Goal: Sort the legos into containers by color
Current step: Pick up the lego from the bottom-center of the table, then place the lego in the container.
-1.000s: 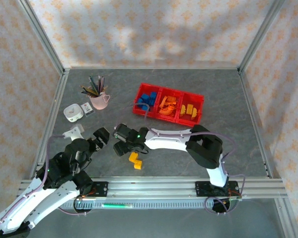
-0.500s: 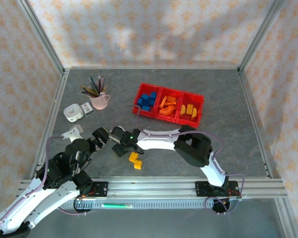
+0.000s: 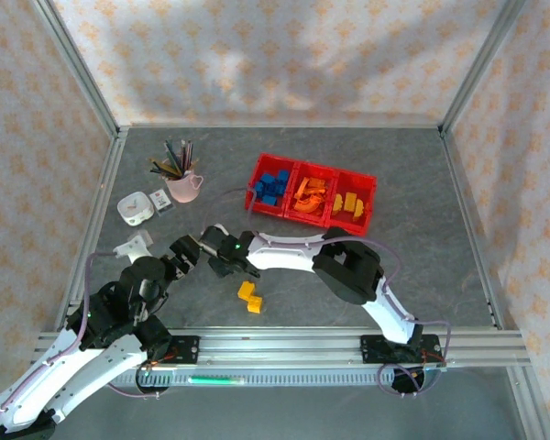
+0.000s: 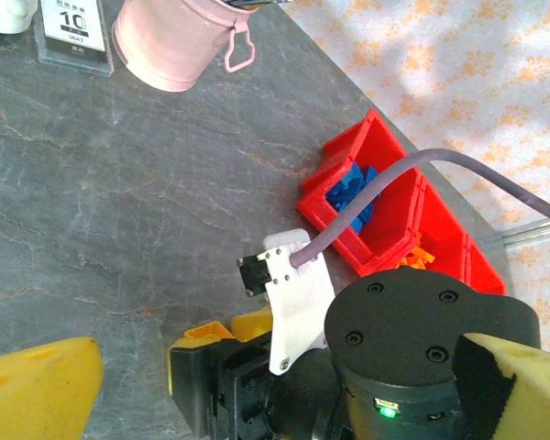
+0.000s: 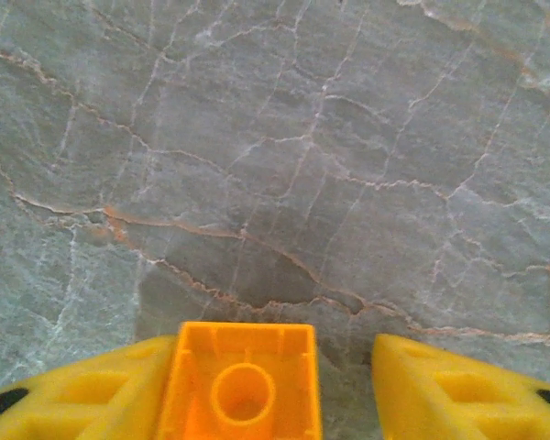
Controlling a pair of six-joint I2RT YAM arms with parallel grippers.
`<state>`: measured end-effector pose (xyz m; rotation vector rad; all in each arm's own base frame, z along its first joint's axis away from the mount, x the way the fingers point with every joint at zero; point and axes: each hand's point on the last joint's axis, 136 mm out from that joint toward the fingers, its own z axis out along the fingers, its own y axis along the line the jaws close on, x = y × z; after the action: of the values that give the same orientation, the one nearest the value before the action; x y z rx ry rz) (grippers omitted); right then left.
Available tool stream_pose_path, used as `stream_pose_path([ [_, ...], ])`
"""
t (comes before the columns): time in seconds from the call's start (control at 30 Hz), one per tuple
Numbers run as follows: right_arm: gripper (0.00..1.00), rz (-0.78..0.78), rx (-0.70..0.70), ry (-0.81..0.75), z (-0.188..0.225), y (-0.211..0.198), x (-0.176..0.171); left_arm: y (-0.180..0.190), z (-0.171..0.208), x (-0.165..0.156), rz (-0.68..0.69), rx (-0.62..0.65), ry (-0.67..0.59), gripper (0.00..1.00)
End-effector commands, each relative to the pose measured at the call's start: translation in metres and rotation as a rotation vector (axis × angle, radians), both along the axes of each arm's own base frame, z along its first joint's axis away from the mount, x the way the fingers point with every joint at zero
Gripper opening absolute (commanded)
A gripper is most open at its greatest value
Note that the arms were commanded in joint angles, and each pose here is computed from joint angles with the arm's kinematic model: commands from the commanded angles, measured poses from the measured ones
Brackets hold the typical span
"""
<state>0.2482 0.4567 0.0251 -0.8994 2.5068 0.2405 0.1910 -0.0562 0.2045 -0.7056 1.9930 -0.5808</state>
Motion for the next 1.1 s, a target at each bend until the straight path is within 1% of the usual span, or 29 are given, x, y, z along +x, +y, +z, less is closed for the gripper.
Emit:
stream_pose_path([
  [0.0, 0.46, -0.002, -0.015, 0.014, -0.002, -0.001, -0.003, 0.007, 0.003, 0.001, 0.034, 0.011, -0.017, 0.99],
  [0.17, 0.34, -0.019, 0.005, 0.008, 0.009, -0.002, -0.003, 0.007, 0.004, 0.001, 0.03, 0.011, -0.022, 0.99],
  [0.23, 0.31, -0.034, 0.021, 0.0, 0.018, -0.004, -0.001, 0.005, 0.006, 0.002, 0.022, 0.009, -0.026, 0.99],
  [0.37, 0.26, -0.09, 0.072, -0.001, 0.039, -0.015, 0.005, -0.003, 0.01, 0.005, -0.01, 0.004, -0.034, 0.99],
  [0.5, 0.26, -0.173, 0.124, 0.007, 0.058, -0.04, 0.015, -0.012, 0.016, 0.009, -0.045, 0.005, -0.046, 0.99],
  [0.7, 0.26, -0.356, 0.177, -0.004, 0.08, -0.107, 0.04, -0.042, 0.025, 0.024, -0.151, 0.001, -0.075, 0.99],
  [0.87, 0.26, -0.526, 0.24, -0.014, 0.098, -0.175, 0.064, -0.079, 0.025, 0.04, -0.276, 0.001, -0.086, 0.99],
  [1.07, 0.26, -0.731, 0.225, -0.076, 0.11, -0.26, 0.094, -0.125, 0.028, 0.06, -0.423, 0.008, -0.105, 0.99],
])
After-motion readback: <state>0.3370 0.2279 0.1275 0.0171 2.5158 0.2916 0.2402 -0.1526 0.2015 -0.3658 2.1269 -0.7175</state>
